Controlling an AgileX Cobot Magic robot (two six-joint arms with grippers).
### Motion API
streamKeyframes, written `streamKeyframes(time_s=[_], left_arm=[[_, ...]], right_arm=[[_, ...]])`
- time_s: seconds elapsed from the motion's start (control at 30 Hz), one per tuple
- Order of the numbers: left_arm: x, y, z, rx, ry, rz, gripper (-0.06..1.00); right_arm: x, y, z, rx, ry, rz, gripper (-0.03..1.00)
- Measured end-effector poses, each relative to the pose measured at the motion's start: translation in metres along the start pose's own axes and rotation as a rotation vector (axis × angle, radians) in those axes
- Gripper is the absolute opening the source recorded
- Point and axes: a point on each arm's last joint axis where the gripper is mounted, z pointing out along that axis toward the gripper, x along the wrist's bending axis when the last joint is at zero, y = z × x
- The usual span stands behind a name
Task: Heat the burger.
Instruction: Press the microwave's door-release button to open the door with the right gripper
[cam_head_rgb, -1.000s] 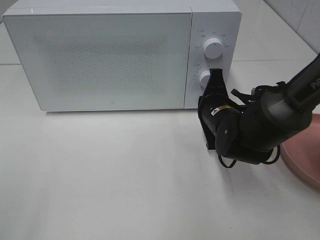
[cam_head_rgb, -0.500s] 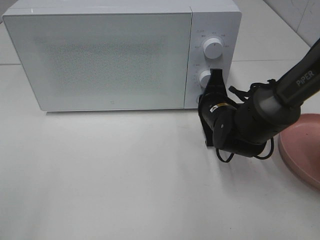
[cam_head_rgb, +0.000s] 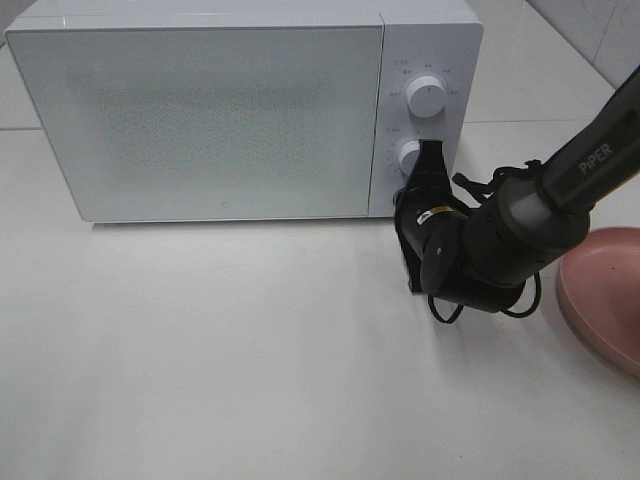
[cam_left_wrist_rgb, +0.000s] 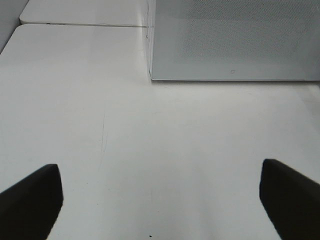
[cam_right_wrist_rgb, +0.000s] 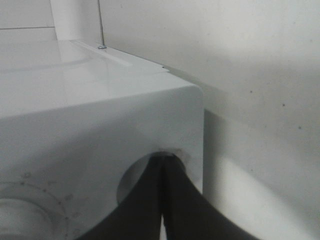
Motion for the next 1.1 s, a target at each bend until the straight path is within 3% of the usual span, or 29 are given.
streamKeyframes(time_s=[0.37,1.1], left_arm=[[0.000,0.000,0.000,0.000,-0.001,0.000,0.99],[0.000,0.000,0.000,0.000,-0.004,-0.002,0.99]], right_arm=[[0.004,-0.003,0.001,-0.021,0.051,0.060,0.02],[0.008,-0.015,0.010,-0.063,0.021,0.097,0.02]])
